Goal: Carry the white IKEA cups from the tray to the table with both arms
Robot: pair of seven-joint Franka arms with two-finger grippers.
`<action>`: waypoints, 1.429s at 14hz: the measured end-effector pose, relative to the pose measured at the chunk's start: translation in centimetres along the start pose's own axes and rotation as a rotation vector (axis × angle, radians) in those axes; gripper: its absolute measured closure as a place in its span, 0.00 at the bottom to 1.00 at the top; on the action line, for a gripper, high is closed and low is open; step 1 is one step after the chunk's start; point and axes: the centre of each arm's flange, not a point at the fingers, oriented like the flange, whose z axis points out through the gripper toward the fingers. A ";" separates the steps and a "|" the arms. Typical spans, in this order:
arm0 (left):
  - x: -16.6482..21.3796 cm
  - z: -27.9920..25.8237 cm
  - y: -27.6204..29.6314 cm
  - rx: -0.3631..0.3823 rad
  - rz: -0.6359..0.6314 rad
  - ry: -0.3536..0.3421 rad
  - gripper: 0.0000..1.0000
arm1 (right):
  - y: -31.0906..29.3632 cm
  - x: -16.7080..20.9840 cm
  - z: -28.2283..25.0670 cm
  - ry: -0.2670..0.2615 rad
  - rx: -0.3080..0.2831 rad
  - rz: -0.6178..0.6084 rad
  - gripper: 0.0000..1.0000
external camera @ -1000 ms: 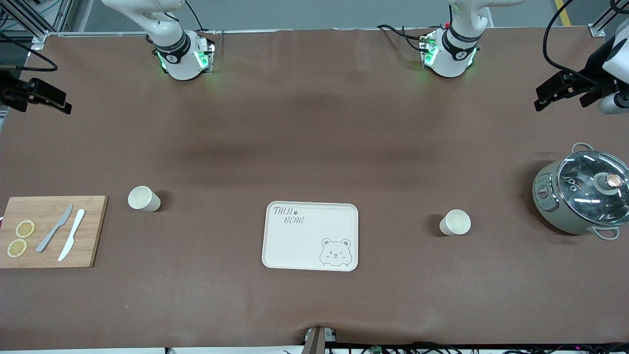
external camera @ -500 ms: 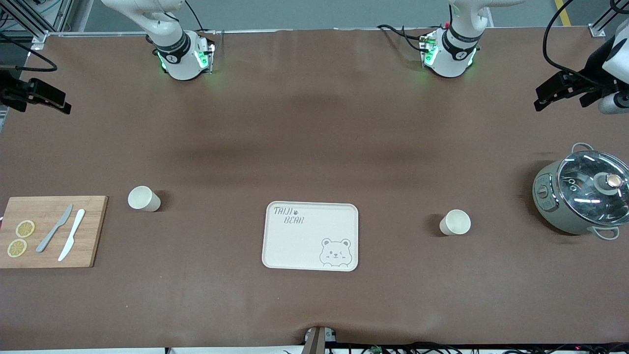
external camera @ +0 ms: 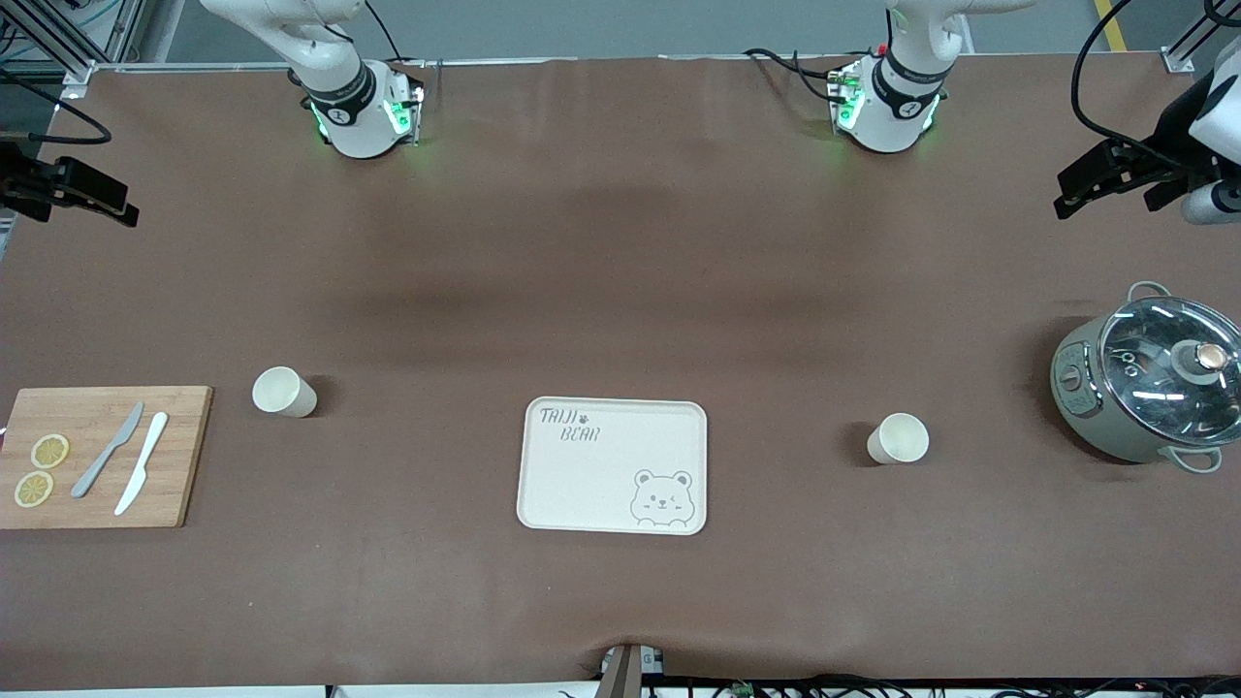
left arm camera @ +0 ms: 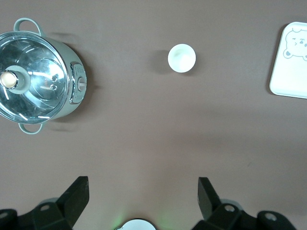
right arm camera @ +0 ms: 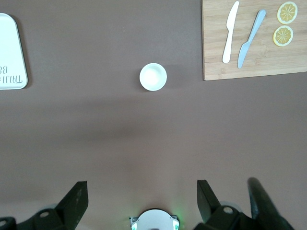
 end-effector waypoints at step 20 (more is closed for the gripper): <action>0.4 -0.7 -0.1 -0.003 -0.002 0.016 0.00 | 0.0 0.0 0.0 0.000 -0.001 0.001 0.00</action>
